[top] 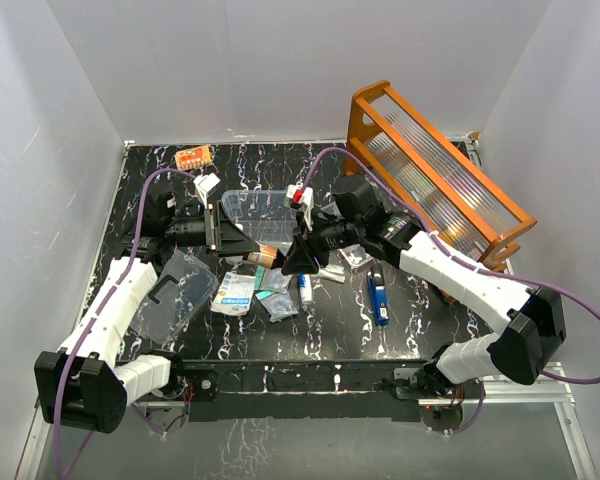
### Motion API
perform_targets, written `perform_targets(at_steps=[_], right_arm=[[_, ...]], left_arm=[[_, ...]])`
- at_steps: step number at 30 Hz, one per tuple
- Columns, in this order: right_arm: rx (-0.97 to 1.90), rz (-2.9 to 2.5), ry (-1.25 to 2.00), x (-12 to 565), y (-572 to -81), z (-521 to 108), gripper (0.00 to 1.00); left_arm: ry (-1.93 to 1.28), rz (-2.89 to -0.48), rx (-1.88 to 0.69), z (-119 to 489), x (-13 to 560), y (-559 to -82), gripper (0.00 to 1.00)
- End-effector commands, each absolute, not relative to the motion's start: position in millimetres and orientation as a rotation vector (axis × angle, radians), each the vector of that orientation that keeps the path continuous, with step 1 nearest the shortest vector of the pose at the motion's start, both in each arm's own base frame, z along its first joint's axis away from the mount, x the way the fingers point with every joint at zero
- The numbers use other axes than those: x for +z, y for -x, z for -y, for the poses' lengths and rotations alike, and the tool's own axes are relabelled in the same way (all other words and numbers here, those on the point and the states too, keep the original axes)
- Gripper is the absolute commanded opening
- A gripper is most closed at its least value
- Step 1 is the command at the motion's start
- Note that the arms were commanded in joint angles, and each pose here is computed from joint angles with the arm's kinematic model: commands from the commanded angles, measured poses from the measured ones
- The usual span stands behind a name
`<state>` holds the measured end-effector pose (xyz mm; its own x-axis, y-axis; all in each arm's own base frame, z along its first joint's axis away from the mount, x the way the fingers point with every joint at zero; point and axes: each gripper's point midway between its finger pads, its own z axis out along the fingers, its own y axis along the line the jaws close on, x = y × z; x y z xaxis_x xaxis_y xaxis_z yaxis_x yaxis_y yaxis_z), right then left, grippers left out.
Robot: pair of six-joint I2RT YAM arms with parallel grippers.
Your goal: Organize the medicine kit
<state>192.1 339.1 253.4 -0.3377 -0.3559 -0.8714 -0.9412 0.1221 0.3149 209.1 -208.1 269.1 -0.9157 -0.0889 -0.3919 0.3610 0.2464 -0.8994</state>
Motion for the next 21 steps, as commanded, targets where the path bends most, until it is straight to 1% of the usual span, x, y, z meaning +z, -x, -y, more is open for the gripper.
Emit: perform_targets(at_steps=[1,3,5,6,7,9,10,12,13,17,19,21], right_arm=[[1.182,-1.616,1.258,295,-202,-348,0.0],[1.176,-1.614,1.251,296,-204,-348,0.0],[1.158,-1.625,1.23,297,-207,-347,0.01],[1.144,-1.635,1.21,298,-210,-347,0.06],[1.129,-1.649,1.192,297,-213,-346,0.14],[1.093,-1.674,1.144,298,-218,-342,0.43],[1.07,-1.681,1.103,299,-222,-340,0.55],[1.035,-1.664,1.018,311,-230,-334,0.66],[1.03,-1.649,0.988,321,-230,-332,0.7],[1.045,-1.558,0.911,365,-227,-325,0.77],[1.039,-1.52,0.844,384,-229,-320,0.77],[1.018,-1.497,0.7,406,-239,-311,0.78]], left_arm=[[-0.269,-2.163,-1.776,209,273,-199,0.25],[-0.278,-2.145,-1.792,210,277,-198,0.17],[-0.283,-2.134,-1.792,210,278,-199,0.13],[-0.282,-2.13,-1.791,210,279,-199,0.13],[-0.281,-2.124,-1.783,210,281,-201,0.12],[-0.269,-2.111,-1.752,210,283,-205,0.1],[-0.273,-2.095,-1.739,210,286,-207,0.1],[-0.299,-2.034,-1.7,210,294,-213,0.09],[-0.302,-1.997,-1.68,210,300,-215,0.09],[-0.253,-1.869,-1.609,209,322,-237,0.09],[-0.21,-1.807,-1.566,208,334,-250,0.09],[-0.155,-1.747,-1.513,204,348,-264,0.09]])
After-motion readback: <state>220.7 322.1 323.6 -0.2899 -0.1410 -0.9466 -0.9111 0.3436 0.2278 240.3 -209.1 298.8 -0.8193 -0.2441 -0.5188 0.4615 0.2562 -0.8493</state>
